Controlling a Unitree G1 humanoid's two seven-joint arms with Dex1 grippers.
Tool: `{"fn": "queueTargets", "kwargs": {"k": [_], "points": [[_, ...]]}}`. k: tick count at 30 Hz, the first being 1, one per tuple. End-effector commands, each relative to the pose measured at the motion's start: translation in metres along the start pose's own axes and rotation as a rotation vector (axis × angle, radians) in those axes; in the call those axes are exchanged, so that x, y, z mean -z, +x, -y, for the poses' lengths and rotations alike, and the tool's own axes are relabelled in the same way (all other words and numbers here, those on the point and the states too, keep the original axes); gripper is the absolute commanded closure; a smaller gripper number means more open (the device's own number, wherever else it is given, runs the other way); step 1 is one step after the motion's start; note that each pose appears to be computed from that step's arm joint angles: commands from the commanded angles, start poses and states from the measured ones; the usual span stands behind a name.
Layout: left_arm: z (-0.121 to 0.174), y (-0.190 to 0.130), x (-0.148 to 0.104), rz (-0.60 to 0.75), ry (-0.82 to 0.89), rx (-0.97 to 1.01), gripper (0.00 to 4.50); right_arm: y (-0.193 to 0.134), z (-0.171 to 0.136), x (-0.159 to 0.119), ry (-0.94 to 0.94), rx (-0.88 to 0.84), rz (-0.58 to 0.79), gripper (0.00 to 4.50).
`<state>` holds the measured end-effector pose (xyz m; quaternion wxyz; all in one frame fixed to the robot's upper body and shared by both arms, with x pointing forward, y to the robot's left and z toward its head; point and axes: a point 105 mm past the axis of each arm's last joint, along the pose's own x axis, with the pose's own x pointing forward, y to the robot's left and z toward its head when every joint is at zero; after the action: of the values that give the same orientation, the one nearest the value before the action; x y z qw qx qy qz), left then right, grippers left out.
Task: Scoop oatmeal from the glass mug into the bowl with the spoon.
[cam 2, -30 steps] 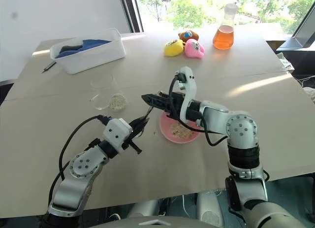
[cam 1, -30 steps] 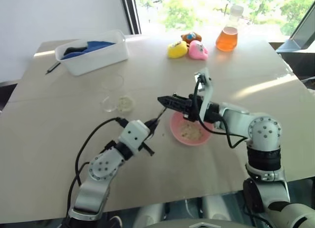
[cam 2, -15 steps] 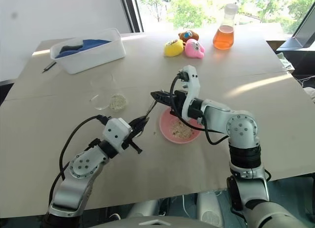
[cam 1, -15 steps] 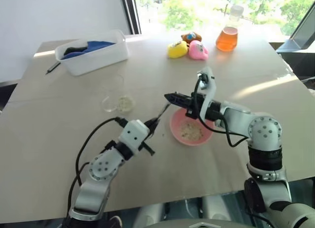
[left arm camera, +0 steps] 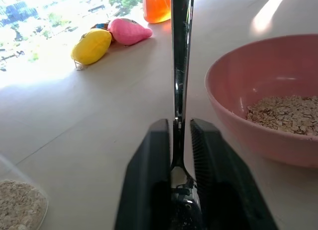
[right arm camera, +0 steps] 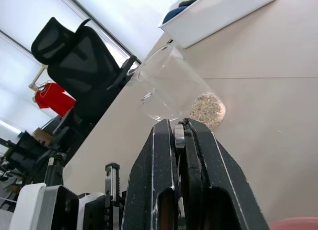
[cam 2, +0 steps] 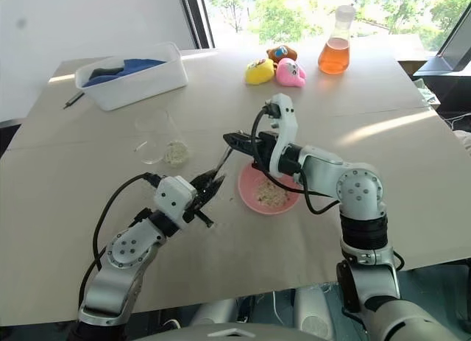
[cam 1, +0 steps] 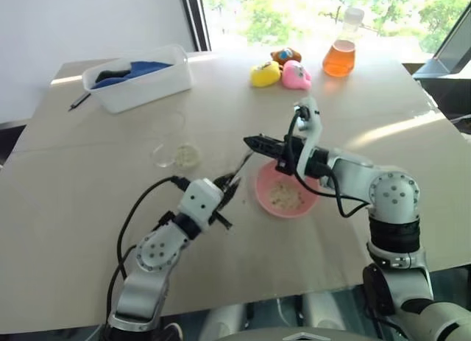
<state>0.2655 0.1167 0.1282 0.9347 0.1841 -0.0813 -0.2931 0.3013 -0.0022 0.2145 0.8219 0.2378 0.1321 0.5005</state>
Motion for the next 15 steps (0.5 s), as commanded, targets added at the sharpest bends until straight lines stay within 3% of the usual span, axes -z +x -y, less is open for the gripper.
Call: {"fn": "queueTargets", "kwargs": {"k": [1,15], "points": [[-0.001,-0.003,-0.009,0.037,0.036,-0.006,1.76,0.000,-0.016,-0.014,-0.016,-0.072,0.047,4.50],[-0.023,-0.044,-0.050,0.142,0.428,-0.303,1.76,-0.014,0.026,-0.049,0.008,0.057,0.142,4.50]]}}
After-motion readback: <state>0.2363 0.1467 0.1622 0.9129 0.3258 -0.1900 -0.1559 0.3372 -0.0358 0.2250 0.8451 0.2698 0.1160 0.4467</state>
